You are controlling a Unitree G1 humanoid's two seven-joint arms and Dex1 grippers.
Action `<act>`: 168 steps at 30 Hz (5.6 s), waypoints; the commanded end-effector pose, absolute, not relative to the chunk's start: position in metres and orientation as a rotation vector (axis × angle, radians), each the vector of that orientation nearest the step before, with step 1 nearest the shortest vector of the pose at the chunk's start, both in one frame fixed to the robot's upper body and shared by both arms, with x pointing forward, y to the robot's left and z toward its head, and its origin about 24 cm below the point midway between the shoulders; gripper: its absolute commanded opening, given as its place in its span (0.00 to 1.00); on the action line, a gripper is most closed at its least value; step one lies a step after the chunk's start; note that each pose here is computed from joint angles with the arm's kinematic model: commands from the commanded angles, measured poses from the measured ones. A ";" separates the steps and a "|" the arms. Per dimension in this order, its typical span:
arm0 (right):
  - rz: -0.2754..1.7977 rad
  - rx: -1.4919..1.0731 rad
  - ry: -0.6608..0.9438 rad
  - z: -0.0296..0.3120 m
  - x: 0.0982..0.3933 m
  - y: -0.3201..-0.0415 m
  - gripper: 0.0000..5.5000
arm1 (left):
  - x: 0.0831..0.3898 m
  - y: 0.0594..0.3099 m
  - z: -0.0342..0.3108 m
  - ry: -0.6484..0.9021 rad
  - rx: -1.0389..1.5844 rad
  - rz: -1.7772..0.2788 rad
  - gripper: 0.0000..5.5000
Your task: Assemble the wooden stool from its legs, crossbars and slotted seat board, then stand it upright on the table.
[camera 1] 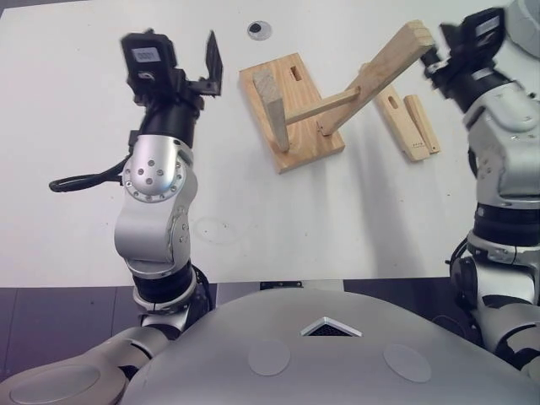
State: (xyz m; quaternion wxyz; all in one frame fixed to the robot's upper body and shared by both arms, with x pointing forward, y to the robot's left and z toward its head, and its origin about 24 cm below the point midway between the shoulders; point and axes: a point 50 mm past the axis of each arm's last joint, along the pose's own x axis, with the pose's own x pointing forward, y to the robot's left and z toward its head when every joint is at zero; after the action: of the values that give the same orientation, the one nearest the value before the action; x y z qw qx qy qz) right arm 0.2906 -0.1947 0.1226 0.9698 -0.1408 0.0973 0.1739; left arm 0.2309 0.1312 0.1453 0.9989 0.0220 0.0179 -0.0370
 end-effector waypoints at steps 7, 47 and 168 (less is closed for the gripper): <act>0.594 -0.398 0.028 0.173 0.241 -0.137 0.33 | 0.242 0.113 0.155 0.087 0.088 -0.160 0.77; 0.530 0.196 -0.331 0.243 0.255 -0.137 0.33 | 0.279 0.167 0.196 -0.228 0.084 -0.312 0.77; 0.351 -0.240 0.447 0.036 0.275 -0.304 0.33 | 0.224 0.149 0.043 0.332 0.704 -0.947 0.77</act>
State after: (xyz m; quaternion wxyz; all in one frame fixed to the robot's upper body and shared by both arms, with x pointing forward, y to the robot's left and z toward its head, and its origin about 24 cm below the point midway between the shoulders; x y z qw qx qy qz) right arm 0.2720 -0.3047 0.0347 0.9577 -0.1139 0.2105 0.1597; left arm 0.2283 0.1558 0.0429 0.8175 0.3514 0.1531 -0.4298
